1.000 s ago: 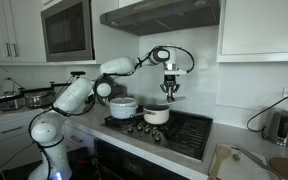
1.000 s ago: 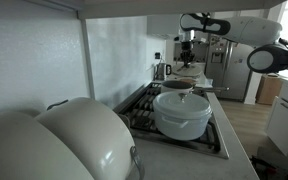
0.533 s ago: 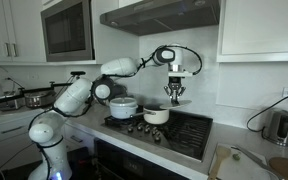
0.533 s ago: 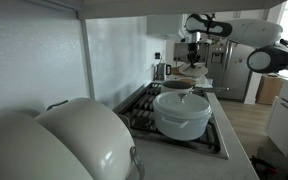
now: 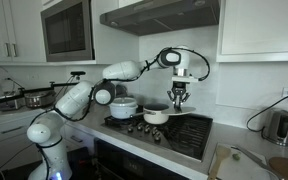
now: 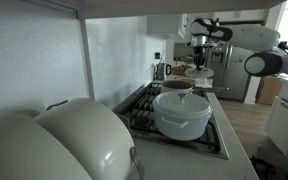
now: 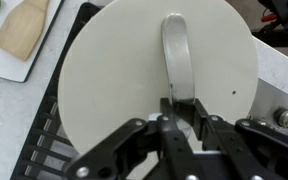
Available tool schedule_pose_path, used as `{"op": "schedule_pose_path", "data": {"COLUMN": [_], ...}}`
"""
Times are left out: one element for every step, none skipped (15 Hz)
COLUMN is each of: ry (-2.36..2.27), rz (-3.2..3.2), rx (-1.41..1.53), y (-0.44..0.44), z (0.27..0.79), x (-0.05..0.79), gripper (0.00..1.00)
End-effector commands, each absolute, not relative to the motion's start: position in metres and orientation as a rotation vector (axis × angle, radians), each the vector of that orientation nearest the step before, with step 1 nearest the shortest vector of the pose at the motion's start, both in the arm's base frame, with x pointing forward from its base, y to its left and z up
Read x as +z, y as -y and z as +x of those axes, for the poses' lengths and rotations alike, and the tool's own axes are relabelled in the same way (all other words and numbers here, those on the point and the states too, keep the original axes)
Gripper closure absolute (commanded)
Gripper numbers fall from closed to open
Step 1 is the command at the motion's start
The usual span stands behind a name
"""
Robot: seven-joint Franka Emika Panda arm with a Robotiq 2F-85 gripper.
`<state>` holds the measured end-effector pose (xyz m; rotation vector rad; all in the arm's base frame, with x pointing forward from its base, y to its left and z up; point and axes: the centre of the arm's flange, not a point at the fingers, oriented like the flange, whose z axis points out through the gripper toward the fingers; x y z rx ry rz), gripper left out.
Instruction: Move the pot at the right to the left then remove the lid on the pot on the right and place it on the stove
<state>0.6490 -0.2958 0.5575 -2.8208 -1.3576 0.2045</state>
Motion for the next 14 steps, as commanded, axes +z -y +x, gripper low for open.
{"op": "schedule_pose_path", "data": {"ry": [1.302,1.293,1.292,1.294,1.300,1.302,1.310,1.315,1.320,1.330,1.336,1.338,1.339,1.340], "rz": [-2.811,-2.803,-2.794,-2.785,-2.777,-2.773,-2.768,-2.762,-2.753,-2.745,-2.735,-2.728,-2.724,-2.720], "rx": [0.166,0.166,0.165,0.160,0.158,0.158,0.158,0.158,0.160,0.159,0.158,0.156,0.159,0.163], "y": [0.334,0.339,0.342,0.344,0.343,0.343,0.341,0.339,0.337,0.335,0.333,0.331,0.331,0.331], "z": [0.695,0.696,0.698,0.700,0.703,0.706,0.710,0.714,0.719,0.723,0.727,0.730,0.732,0.734], "x": [0.587,0.580,0.572,0.565,0.558,0.551,0.545,0.540,0.536,0.531,0.527,0.523,0.520,0.516], "gripper": [0.94,0.94,0.94,0.94,0.94,0.94,0.94,0.94,0.94,0.94,0.94,0.94,0.94,0.94]}}
